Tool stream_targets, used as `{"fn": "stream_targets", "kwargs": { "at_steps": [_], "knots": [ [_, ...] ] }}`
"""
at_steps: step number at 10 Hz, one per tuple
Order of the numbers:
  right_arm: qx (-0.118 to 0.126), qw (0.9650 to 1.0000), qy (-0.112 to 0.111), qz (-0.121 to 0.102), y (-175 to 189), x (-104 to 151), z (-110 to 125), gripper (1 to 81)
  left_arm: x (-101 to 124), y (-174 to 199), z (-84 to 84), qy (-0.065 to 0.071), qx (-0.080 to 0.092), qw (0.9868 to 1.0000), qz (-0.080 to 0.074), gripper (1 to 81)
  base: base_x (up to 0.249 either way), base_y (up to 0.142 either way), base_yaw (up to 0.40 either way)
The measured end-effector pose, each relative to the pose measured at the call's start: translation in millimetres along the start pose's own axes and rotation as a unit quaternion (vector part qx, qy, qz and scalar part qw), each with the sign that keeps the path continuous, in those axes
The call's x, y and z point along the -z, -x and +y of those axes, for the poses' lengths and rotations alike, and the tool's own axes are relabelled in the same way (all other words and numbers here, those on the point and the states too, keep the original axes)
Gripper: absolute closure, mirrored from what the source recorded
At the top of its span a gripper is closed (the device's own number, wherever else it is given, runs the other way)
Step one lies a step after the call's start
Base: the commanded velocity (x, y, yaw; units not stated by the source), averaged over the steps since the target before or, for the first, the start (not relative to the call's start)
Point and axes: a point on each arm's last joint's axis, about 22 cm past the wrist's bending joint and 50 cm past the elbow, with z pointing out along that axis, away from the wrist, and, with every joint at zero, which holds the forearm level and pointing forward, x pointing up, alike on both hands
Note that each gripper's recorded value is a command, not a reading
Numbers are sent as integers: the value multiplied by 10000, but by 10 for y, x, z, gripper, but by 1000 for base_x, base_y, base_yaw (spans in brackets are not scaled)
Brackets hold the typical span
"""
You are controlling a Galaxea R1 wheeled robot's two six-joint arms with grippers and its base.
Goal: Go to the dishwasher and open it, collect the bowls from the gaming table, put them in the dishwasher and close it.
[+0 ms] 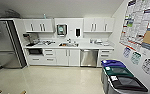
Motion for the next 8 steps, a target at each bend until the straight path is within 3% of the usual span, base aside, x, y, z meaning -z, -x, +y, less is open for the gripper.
{"fn": "stream_targets", "kwargs": {
  "at_steps": [2, 4, 6, 8],
  "knots": [
    [11, 10000, 4, 32, -26, 1, 4, 10, -2, -22, 3, 3, -8, 10000, 33, 10, 172, -40, 0],
    [-7, 10000, -40, -33, 45, -13, -42, 10, 15, 61, -18, -15, 9, 10000, -35, 10, 179, -84, 0],
    [20, 10000, 10, 56, -64, 16, 17, 10, -15, -62, 22, 17, -19, 10000, 50, 10, 179, -85, 0],
    [6, 10000, -11, 13, -11, 5, -6, 10, -7, 10, 19, 13, -4, 10000, -2, 10, 179, -86, 0]
  ]
}}
